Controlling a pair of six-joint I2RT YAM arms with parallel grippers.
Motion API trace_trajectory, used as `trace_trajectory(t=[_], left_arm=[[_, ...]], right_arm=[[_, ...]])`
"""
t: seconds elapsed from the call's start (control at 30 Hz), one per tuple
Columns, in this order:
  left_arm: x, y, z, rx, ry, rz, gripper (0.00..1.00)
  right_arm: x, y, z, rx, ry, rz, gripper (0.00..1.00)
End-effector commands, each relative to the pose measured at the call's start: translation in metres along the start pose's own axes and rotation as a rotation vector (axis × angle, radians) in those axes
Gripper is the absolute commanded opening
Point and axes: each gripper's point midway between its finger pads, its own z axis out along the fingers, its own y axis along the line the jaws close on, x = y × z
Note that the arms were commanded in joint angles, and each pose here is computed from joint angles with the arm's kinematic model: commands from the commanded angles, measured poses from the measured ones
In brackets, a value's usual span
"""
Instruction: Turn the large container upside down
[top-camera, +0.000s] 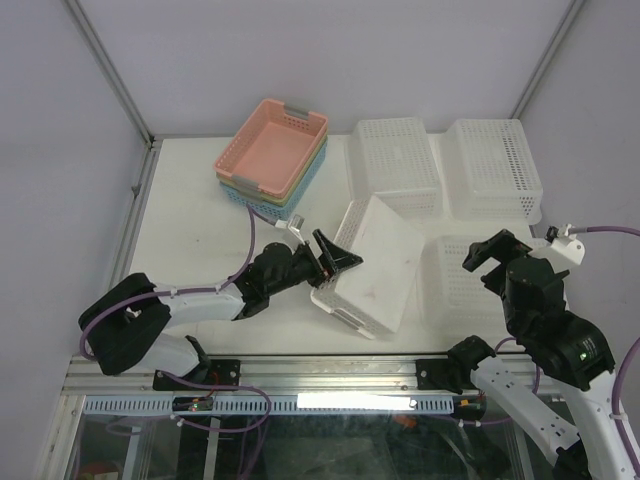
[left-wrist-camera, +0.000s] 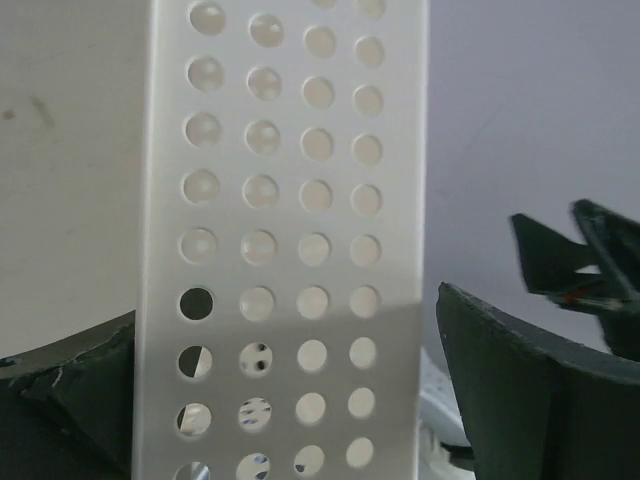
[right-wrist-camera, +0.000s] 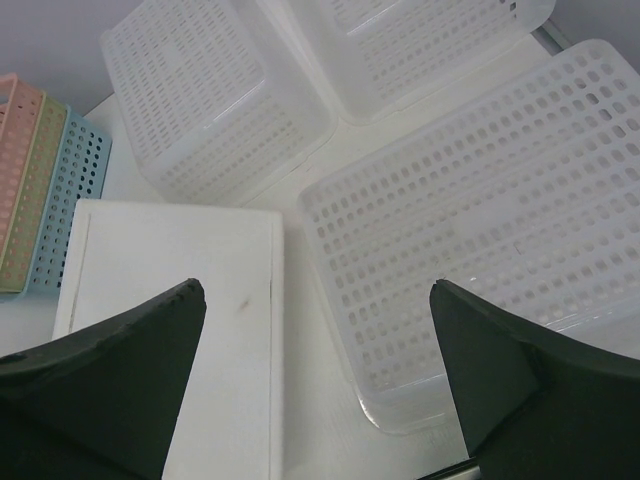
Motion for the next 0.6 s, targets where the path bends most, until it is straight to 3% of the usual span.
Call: trace_trajectory(t=[0.0, 0.57], left_arm=[[0.009, 0.035, 0.001, -0.123, 0.024, 0.095, 0.99], [0.003, 0.036, -0.012, -0.256, -0.043, 0.384, 0.99]], right_arm=[[-0.010, 0.011, 0.002, -0.024, -0.025, 0.041, 0.99], [-0.007, 0.017, 0.004, -0.034, -0.006, 0.039, 0.99]])
